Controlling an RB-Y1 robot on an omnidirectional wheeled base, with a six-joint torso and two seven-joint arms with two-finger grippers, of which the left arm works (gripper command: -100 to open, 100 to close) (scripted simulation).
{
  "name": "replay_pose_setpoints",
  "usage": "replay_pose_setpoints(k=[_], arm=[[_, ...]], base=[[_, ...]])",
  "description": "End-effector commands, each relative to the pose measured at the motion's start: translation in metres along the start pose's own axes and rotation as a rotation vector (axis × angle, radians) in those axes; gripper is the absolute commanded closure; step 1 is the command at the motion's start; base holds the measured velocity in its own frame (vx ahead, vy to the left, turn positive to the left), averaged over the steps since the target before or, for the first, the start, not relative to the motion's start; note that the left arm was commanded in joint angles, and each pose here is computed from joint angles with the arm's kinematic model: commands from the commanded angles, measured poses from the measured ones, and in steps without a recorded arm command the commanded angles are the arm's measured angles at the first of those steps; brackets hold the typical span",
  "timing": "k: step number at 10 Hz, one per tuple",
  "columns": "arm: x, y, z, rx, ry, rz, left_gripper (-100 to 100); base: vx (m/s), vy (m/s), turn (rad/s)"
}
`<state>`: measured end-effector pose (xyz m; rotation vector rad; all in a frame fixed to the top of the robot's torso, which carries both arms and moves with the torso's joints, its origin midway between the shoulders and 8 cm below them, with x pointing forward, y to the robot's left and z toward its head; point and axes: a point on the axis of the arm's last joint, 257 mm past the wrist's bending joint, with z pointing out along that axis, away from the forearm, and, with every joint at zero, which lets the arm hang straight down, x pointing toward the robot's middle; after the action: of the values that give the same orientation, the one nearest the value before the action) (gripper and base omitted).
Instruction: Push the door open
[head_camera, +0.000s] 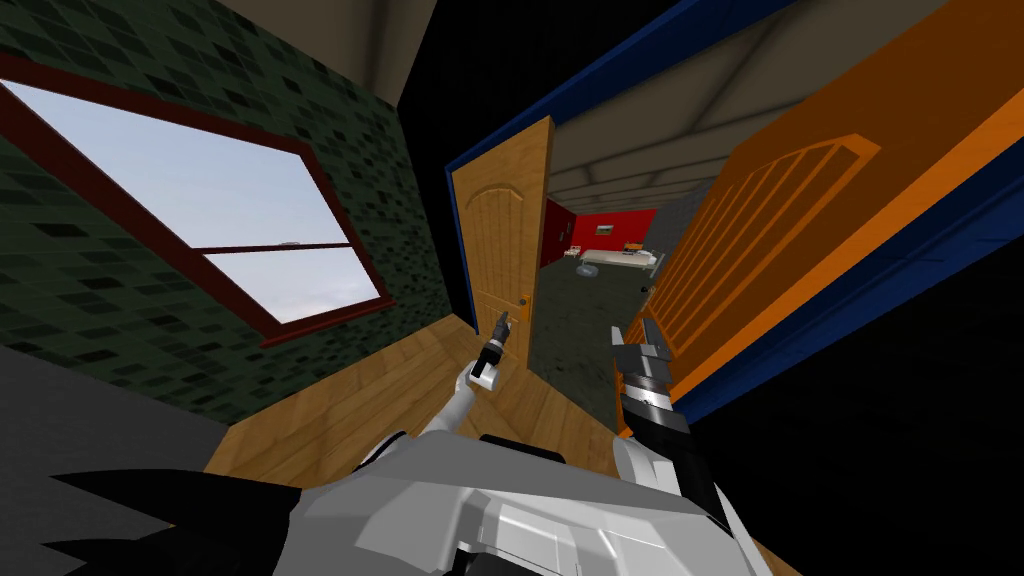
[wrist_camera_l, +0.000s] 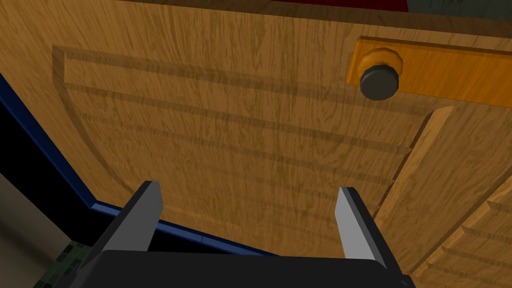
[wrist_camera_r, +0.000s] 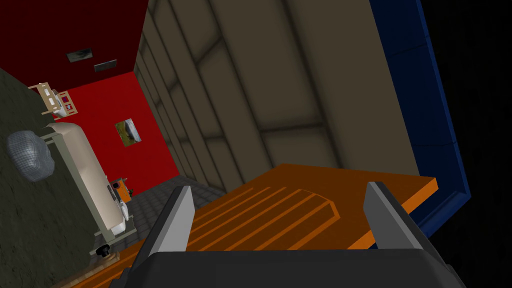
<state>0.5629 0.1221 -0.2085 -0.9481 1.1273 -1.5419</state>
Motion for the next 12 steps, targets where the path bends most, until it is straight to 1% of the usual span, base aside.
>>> replay_pose_setpoints(k=[1, 4, 8, 9, 12], arm=[[0.001, 0.009, 0.0004, -0.016, 0.004, 0.001, -100], [0.012, 0.027, 0.0083, -0.058, 0.026, 0.004, -100], [0.027, 0.048, 0.0164, -0.113, 0.053, 0.009, -100], [0.027, 0.049, 0.0159, -0.115, 0.052, 0.010, -100], [0.037, 0.063, 0.0204, -0.152, 0.071, 0.014, -100]], base=[[0.054, 0.062, -0.022], [0.051, 0.073, -0.060], [0.073, 0.094, -0.062], [0.048, 0.064, -0.026], [0.051, 0.073, -0.051]])
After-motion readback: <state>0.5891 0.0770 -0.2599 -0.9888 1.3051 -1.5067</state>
